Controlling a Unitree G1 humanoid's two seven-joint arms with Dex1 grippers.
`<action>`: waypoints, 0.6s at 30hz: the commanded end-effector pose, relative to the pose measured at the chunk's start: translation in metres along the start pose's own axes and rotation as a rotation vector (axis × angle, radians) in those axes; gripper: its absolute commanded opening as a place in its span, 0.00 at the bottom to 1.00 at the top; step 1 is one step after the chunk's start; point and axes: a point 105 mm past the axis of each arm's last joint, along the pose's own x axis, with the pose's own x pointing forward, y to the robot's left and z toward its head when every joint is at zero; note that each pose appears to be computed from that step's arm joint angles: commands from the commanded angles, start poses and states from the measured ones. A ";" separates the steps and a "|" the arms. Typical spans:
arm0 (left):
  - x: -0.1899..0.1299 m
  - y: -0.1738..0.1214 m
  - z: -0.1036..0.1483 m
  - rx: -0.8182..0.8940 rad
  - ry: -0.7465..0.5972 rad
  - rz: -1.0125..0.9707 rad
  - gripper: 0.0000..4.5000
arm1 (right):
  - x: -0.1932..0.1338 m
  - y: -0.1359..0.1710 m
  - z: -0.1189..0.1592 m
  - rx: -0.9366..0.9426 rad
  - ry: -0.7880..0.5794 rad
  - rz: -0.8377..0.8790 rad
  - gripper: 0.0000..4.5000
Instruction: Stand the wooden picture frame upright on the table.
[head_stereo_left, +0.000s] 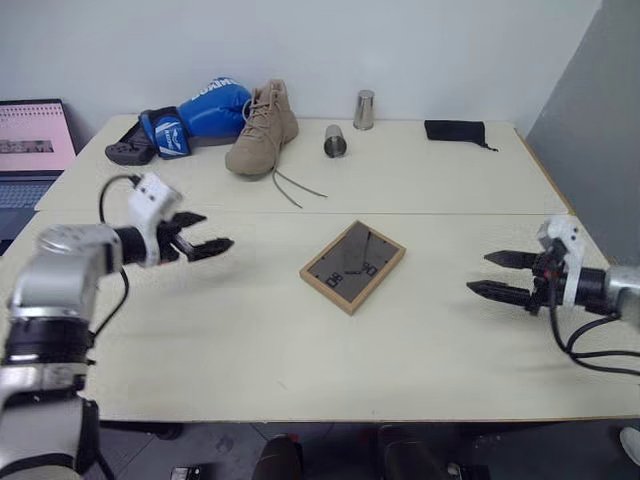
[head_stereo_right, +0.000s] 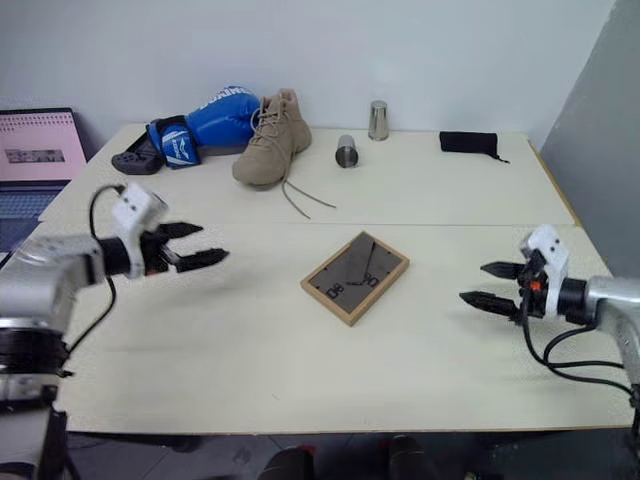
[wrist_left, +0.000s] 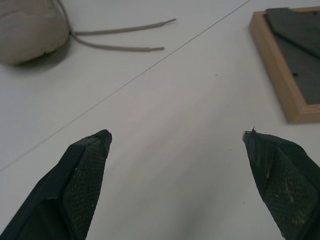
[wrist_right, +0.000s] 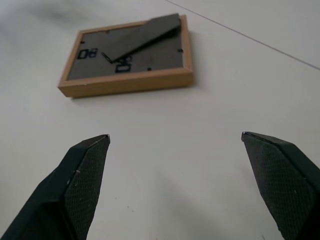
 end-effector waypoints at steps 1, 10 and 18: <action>0.001 0.003 0.000 0.063 0.028 -0.013 1.00 | 0.003 -0.003 0.007 -0.020 -0.010 0.006 1.00; 0.007 0.007 0.001 0.059 0.024 0.023 1.00 | 0.006 -0.003 0.005 -0.022 -0.014 -0.011 1.00; 0.018 0.005 -0.005 0.038 0.019 0.010 0.92 | 0.015 -0.015 0.004 -0.036 -0.041 -0.124 0.91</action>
